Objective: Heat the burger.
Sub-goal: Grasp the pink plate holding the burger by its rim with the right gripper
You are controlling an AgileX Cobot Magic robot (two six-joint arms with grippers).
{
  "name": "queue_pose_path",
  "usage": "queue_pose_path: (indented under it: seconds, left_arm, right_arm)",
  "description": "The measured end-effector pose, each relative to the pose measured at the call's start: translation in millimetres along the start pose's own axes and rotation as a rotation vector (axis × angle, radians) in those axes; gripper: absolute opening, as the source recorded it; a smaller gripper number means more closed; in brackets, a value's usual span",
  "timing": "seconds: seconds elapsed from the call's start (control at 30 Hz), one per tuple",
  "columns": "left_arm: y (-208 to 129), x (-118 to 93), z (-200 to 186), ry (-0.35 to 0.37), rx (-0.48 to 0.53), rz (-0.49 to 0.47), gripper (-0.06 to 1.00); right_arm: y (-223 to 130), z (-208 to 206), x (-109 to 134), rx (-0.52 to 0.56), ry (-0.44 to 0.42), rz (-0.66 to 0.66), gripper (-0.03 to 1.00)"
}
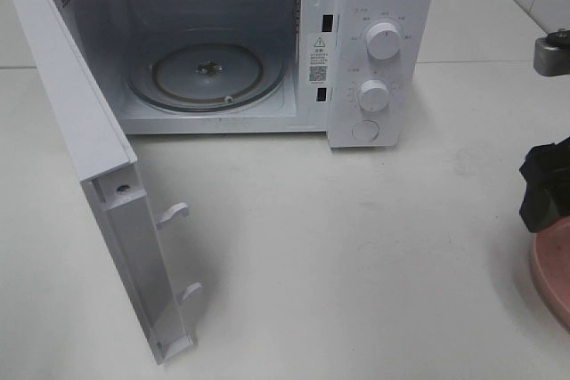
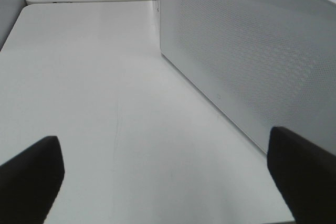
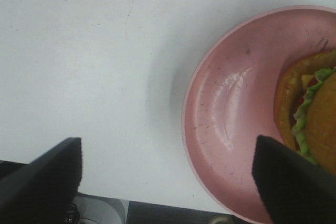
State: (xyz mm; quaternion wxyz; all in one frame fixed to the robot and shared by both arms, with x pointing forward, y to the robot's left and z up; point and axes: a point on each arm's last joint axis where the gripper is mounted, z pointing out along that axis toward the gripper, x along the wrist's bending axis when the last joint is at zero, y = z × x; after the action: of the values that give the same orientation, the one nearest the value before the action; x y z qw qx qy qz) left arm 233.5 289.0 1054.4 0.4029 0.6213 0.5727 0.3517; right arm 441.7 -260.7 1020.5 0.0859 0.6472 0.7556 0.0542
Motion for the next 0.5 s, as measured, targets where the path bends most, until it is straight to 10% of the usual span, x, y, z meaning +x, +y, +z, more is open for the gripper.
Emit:
queue_pose_path:
  seconds: [0.5]
  left_arm:
    - [0.0,0.0,0.0,0.000,0.000,0.000,0.99]
  right_arm:
    - [-0.3,2.0,-2.9,-0.008,-0.033,-0.041,0.95]
